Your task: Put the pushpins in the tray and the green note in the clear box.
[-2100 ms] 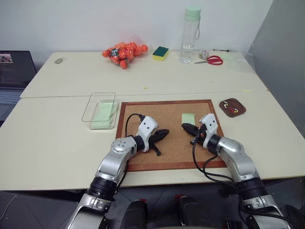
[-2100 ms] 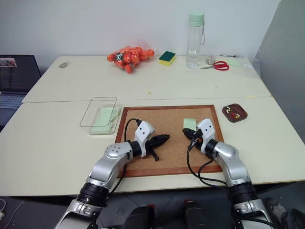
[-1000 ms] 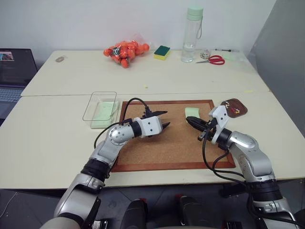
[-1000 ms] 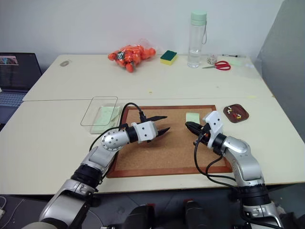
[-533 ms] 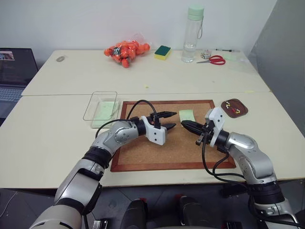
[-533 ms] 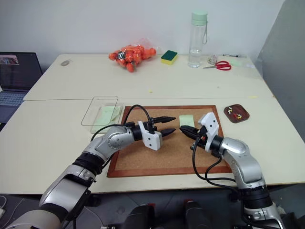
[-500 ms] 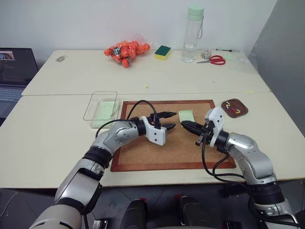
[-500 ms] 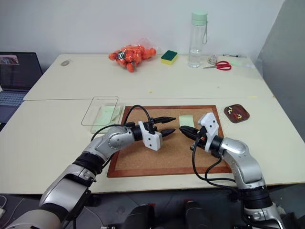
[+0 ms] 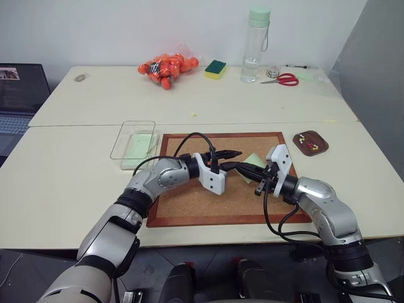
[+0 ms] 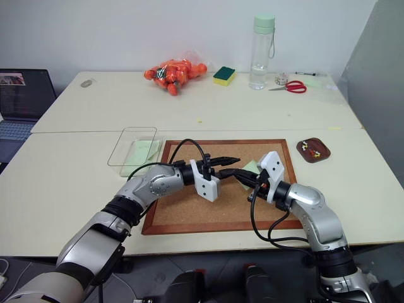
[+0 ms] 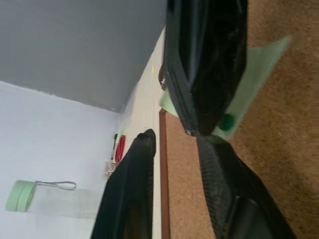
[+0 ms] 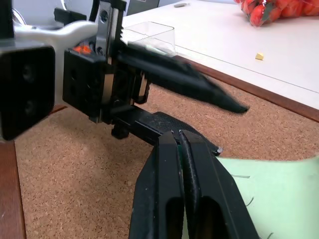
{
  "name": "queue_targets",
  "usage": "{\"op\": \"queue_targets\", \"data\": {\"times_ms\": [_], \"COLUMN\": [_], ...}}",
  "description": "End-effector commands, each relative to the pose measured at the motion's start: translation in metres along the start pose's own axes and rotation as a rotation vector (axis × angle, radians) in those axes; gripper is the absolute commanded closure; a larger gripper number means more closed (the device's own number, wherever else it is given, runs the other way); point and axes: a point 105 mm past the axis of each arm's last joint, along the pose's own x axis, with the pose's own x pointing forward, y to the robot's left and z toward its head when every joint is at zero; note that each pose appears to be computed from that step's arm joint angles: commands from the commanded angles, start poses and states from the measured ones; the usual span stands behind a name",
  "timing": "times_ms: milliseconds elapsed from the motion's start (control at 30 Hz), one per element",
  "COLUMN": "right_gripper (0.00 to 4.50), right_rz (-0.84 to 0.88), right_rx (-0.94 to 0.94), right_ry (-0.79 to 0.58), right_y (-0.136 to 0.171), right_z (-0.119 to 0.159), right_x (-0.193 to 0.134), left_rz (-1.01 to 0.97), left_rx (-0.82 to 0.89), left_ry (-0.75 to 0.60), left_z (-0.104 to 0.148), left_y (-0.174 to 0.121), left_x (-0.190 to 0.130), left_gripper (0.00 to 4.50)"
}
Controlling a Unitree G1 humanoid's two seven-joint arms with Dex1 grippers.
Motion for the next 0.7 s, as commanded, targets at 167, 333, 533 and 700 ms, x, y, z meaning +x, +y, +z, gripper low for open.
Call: {"op": "queue_targets", "data": {"times_ms": [167, 333, 533, 700], "right_gripper": [4.5, 4.5, 4.5, 4.5], "right_rz": [0.024, 0.013, 0.014, 0.004], "right_rx": [-0.022, -0.027, -0.036, -0.046], "right_ry": [-0.062, -0.062, -0.056, -0.053], "right_y": [0.005, 0.001, -0.004, -0.016], "right_z": [0.017, 0.019, 0.022, 0.029], "right_x": [-0.001, -0.005, -0.008, -0.012], "left_rz": [0.011, 0.016, 0.055, 0.143], "left_rx": [0.019, 0.01, -0.024, -0.136], "left_ry": [-0.014, 0.011, 0.044, 0.09], "left_z": [0.001, -0.005, -0.011, -0.019], "left_y": [0.005, 0.007, 0.012, 0.02], "left_x": [-0.002, -0.007, -0.01, -0.016], "left_gripper": [4.49, 4.49, 4.49, 4.49]}}
